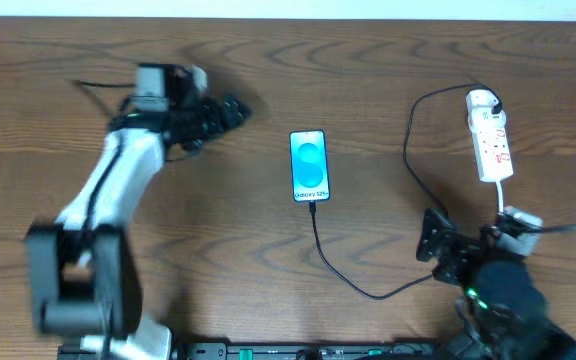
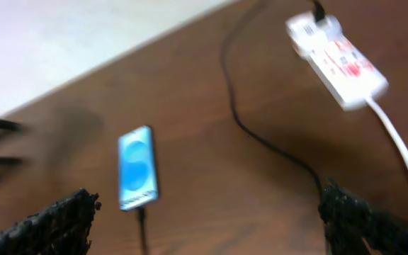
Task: Plug charger to phone and switch on socket
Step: 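Release the phone and retract the left gripper to the left, then move the right gripper over the power strip's switch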
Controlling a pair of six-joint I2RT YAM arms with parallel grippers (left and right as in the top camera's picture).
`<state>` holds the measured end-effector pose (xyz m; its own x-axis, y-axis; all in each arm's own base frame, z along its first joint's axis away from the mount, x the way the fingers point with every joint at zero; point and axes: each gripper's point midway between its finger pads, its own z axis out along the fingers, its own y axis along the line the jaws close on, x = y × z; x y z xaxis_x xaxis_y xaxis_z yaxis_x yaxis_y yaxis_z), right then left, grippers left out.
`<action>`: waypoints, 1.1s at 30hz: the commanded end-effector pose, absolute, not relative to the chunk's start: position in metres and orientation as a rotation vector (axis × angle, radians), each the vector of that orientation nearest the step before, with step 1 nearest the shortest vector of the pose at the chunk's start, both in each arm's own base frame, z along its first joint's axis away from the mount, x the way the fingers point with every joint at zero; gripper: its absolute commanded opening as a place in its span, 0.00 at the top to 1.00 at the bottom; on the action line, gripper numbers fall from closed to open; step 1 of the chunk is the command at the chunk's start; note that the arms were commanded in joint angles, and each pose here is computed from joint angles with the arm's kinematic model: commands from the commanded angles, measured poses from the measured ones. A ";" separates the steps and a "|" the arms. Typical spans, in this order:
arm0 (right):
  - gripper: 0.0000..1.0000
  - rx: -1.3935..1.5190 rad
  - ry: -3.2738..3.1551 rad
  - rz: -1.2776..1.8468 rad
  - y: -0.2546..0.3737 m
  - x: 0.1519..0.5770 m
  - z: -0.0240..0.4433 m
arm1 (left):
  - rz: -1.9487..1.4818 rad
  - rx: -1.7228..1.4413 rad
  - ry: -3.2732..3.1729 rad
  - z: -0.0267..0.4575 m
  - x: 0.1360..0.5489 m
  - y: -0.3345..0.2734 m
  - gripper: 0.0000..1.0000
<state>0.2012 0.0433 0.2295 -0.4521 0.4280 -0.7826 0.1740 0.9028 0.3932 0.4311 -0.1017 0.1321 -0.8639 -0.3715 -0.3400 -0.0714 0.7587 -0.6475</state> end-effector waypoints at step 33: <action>0.64 0.626 2.416 0.228 0.076 0.281 0.107 | -0.035 -0.391 2.676 0.209 0.251 0.014 0.02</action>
